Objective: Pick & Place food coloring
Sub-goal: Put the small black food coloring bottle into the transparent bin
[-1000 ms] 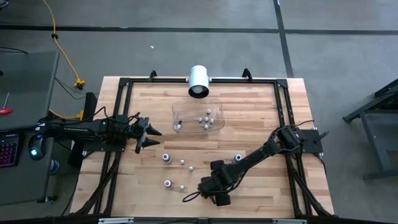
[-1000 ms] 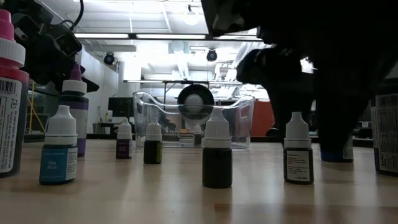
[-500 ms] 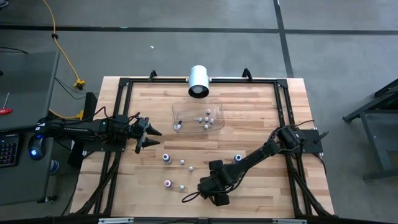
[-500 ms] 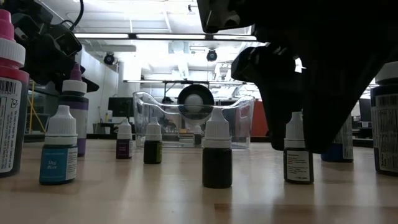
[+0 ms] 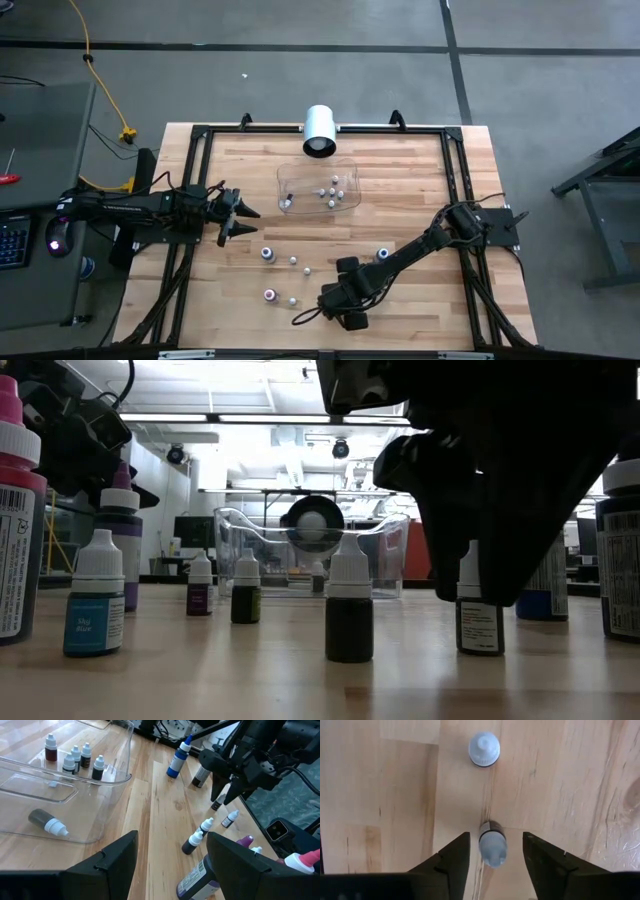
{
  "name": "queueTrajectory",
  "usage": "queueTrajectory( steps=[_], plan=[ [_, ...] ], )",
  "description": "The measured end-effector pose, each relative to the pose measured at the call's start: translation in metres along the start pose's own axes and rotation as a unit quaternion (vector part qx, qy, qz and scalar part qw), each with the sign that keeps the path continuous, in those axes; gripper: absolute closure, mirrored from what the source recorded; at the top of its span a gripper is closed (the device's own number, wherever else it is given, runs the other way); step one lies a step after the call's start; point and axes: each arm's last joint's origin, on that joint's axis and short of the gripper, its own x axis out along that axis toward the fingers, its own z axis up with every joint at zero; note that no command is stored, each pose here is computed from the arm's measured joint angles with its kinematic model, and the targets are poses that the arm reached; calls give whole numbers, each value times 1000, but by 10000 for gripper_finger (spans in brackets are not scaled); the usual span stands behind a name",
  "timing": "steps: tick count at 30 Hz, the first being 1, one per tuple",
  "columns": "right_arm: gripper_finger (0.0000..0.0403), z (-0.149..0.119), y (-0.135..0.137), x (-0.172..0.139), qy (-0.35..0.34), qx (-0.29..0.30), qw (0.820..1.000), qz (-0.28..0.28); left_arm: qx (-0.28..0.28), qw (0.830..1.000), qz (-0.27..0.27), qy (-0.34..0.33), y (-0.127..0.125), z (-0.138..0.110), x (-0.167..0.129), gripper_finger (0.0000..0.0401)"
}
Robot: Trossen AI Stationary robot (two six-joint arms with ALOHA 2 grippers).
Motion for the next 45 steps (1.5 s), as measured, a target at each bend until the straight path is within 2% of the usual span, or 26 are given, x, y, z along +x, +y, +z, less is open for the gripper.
queueTrajectory(
  steps=[18,26,32,38,45],
  plan=[
    [336,0,1,0,5,6,1000,12,0,1000,0,0,0,0,0,167],
    [341,1,0,-7,1,20,999,29,0,1000,0,0,0,0,0,167],
    [348,4,-8,-41,-38,29,998,27,0,1000,0,0,0,0,0,167],
    [343,15,-20,-89,-79,35,996,-2,0,1000,0,0,0,0,0,167],
    [346,34,-47,-143,-132,50,989,-51,0,1000,0,0,0,0,0,167]
  ],
)
